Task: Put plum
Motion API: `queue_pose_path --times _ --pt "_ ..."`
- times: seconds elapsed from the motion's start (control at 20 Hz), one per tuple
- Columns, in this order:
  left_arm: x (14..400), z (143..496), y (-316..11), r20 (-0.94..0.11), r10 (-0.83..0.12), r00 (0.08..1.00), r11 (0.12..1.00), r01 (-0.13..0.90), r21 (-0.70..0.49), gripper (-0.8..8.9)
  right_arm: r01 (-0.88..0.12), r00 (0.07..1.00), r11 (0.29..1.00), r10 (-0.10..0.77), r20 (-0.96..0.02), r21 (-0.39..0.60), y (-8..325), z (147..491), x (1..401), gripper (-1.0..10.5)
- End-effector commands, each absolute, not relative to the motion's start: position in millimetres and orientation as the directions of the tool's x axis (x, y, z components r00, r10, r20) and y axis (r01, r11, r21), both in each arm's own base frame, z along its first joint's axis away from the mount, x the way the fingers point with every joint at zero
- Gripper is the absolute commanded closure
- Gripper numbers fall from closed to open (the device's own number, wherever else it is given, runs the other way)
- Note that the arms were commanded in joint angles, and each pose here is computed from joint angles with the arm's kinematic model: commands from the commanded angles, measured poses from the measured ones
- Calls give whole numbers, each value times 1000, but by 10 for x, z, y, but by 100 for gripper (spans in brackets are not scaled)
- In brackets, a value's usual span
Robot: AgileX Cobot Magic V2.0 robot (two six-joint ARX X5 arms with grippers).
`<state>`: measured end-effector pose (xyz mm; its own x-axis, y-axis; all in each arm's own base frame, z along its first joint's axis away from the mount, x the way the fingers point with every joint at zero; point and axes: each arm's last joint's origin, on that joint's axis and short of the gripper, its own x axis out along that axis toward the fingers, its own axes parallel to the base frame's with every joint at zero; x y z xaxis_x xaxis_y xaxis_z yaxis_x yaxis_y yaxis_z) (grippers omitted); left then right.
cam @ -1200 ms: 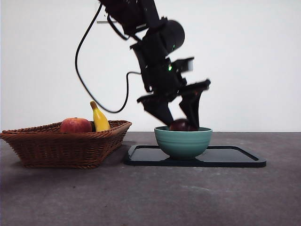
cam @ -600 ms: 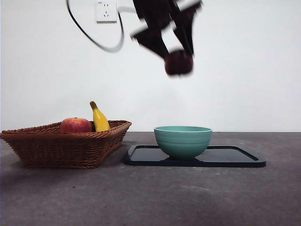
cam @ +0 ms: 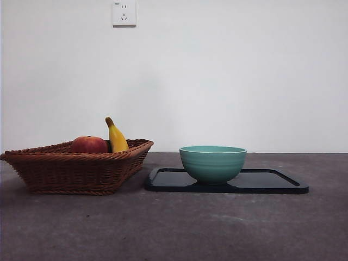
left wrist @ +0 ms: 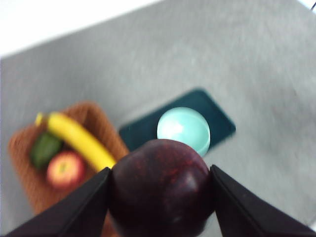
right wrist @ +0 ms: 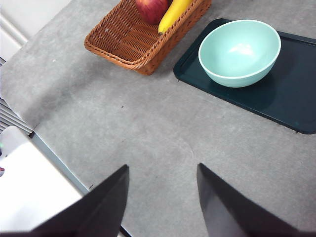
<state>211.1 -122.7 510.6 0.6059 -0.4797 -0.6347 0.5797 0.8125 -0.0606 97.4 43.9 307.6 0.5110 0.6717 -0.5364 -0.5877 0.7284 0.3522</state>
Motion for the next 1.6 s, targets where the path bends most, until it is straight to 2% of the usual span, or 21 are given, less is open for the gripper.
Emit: queue_pose_path --times 0.05,0.2,0.35,0.55,0.75,0.95,1.2,1.4,1.6 --pt "2052 5121 -1184 -654 -468 594 809 586 -47 599 -604 515 722 677 -526 338 446 3107 982 727" --pt "2033 4996 -1173 -695 -450 561 811 583 -54 599 -604 515 722 677 -525 338 446 3108 982 727" --pt "2107 4677 -1215 -750 -422 510 813 578 -64 599 -604 515 722 677 -525 338 446 3108 982 727" --pt "2236 4136 -1201 -732 -416 540 835 545 -72 597 -604 514 721 677 -526 339 446 3107 982 727" --pt "2485 3515 -1091 -741 -349 574 877 478 -44 597 -604 514 722 677 -526 339 446 3107 981 727" --pt "2666 3012 -988 -696 -331 637 896 444 -20 598 -604 514 722 677 -526 339 446 3107 981 727" --pt "2776 2642 -936 -637 -329 697 892 452 34 598 -604 515 722 677 -526 338 446 3107 982 727" --pt "2968 2422 -952 -648 -317 693 891 452 48 598 -603 515 722 677 -525 339 446 3108 982 727" --pt "3121 2126 -992 -699 -301 648 891 453 36 598 -603 515 722 677 -525 339 446 3108 982 727"
